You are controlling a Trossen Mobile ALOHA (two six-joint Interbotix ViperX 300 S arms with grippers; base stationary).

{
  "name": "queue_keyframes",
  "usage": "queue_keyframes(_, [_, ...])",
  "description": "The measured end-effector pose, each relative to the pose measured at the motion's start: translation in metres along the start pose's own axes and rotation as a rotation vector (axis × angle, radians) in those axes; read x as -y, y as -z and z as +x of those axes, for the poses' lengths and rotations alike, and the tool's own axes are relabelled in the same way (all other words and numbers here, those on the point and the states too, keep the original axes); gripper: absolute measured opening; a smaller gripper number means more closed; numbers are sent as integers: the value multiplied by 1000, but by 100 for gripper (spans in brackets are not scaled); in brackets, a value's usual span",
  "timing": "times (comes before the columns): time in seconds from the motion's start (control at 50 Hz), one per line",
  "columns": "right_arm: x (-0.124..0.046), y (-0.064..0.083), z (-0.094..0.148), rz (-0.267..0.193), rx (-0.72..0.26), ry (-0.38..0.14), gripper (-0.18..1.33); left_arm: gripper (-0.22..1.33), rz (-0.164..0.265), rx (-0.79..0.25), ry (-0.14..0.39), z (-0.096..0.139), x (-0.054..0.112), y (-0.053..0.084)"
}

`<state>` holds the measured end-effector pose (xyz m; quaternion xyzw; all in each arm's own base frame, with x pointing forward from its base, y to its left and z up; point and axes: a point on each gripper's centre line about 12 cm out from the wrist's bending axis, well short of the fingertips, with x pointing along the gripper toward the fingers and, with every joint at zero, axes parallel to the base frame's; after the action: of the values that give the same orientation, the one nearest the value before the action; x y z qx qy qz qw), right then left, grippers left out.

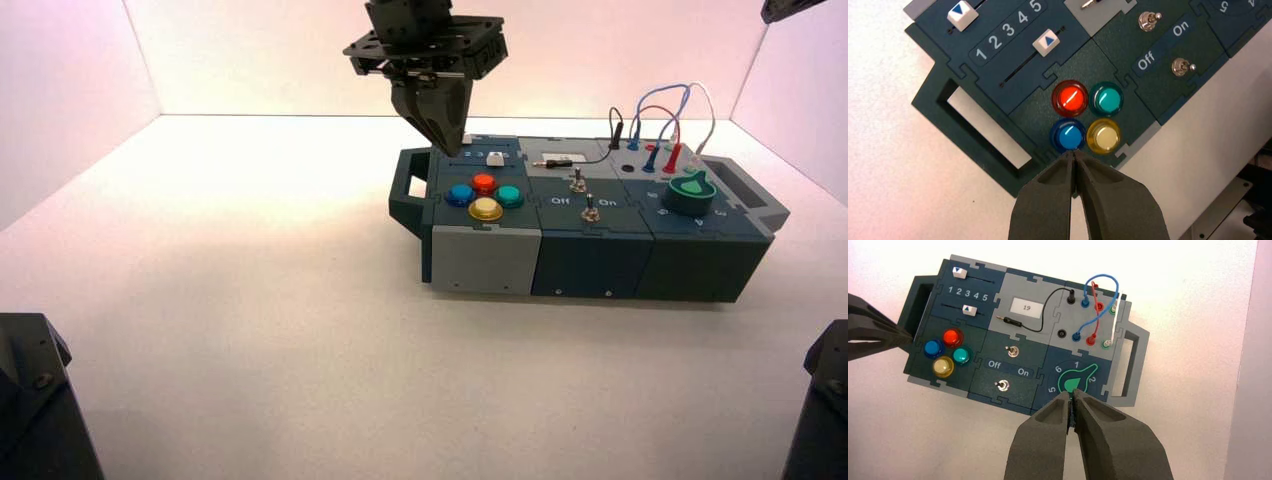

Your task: Push the blue button with the left gripper.

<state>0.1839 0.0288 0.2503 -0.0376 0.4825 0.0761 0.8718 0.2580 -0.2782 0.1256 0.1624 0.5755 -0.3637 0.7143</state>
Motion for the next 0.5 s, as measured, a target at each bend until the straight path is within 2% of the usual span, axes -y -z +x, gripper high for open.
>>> queue_keyframes(0.5, [0, 0, 0, -1, 2, -1, -2, -16, -20, -56, 5, 26, -4, 2])
